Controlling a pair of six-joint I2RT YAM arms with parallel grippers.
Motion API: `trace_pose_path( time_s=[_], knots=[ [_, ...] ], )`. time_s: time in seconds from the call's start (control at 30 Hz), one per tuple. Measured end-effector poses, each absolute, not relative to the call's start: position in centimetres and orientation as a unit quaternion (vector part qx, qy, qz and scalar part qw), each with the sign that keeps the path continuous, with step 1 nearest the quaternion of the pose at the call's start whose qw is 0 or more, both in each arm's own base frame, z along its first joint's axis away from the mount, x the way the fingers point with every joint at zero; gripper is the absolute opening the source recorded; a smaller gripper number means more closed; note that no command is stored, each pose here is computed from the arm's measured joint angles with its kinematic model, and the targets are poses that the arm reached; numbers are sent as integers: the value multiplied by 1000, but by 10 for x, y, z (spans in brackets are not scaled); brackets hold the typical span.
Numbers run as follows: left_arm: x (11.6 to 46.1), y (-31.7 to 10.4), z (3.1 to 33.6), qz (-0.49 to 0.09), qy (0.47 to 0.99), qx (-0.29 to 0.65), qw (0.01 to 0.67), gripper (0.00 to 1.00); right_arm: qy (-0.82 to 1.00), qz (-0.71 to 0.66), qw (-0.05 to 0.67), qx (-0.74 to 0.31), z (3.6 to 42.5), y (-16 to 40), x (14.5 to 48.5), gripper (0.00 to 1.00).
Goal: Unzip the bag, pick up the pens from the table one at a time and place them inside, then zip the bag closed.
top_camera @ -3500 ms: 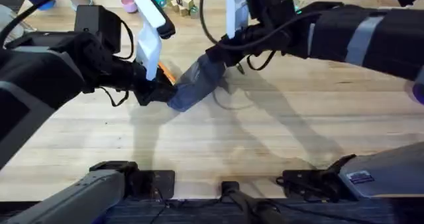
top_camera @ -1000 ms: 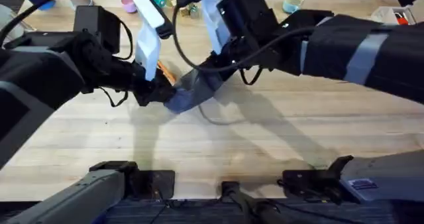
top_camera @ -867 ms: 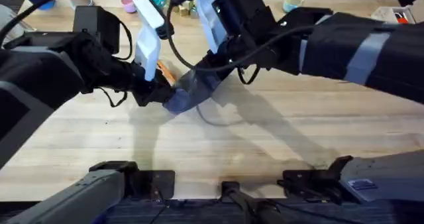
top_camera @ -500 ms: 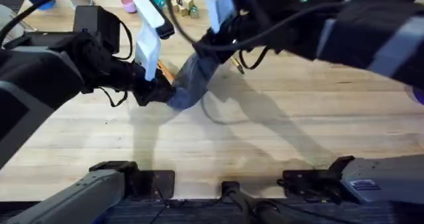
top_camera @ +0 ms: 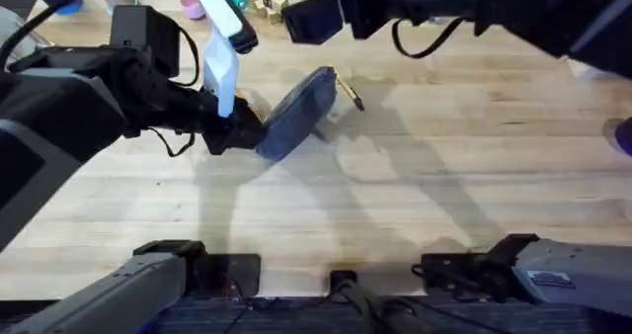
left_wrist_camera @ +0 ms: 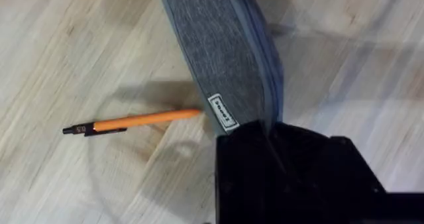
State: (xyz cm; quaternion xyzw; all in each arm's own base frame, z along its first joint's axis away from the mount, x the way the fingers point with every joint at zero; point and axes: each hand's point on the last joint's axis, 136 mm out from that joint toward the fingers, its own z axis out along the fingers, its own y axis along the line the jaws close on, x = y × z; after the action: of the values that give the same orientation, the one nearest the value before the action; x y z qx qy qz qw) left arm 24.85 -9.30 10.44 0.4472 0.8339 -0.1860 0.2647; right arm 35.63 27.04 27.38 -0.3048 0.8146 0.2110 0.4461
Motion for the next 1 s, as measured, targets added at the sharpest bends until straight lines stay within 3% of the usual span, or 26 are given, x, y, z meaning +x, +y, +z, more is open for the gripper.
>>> trace_pose_path(
  time_s=[0.5, 0.77, 1.0],
  knots=[
    [249, -93, 104, -186, 834, 447, 265, 42, 829, 203, 429, -296, 265, 257, 358, 997],
    [249, -93, 104, -186, 834, 447, 265, 43, 855, 183, 398, -277, 236, 236, 376, 997],
    [249, -93, 104, -186, 834, 447, 265, 43, 851, 167, 351, -354, 213, 215, 363, 996]
  ],
)
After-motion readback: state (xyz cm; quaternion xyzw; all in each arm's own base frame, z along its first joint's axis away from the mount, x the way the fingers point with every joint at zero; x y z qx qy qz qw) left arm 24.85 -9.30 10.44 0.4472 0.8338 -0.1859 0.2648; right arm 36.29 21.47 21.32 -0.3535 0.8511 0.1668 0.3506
